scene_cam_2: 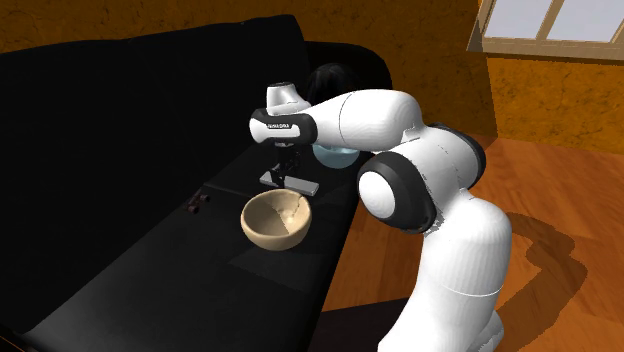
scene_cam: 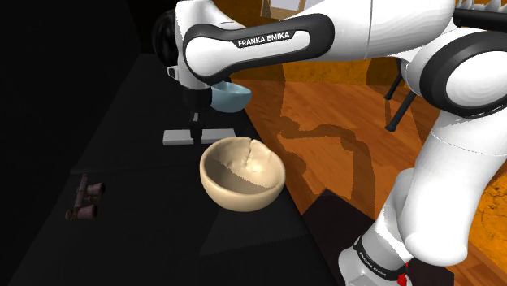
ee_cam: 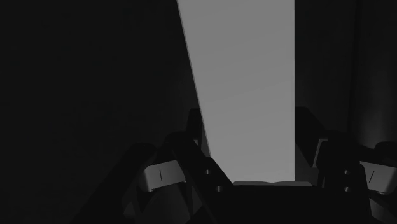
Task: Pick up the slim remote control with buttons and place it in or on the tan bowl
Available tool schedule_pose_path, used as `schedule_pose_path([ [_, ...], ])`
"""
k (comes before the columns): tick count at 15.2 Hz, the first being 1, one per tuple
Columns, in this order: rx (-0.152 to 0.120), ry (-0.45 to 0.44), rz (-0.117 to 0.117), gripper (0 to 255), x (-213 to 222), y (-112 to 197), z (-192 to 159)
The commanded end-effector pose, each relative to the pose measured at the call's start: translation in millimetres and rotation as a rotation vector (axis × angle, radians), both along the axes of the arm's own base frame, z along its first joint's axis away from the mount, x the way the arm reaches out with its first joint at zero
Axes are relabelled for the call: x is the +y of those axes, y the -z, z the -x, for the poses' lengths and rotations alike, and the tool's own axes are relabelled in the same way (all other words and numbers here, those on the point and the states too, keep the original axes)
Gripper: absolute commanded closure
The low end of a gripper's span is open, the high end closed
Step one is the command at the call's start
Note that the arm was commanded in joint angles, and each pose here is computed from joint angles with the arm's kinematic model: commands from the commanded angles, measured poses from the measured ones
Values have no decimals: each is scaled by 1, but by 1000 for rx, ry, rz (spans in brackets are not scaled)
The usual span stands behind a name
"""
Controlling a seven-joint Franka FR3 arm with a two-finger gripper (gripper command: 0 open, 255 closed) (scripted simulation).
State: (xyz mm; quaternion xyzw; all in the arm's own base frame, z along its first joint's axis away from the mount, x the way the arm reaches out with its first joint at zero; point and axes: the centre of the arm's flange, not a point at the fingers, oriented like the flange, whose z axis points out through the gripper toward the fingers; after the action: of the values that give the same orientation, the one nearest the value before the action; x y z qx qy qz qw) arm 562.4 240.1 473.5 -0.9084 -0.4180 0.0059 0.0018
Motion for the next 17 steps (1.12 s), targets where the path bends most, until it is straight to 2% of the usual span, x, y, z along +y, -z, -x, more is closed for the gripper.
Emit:
schedule_pose_path([
  [1, 1, 1, 0, 255, 0, 1, 0],
  [17, 1, 0, 0, 255, 0, -78, 0],
])
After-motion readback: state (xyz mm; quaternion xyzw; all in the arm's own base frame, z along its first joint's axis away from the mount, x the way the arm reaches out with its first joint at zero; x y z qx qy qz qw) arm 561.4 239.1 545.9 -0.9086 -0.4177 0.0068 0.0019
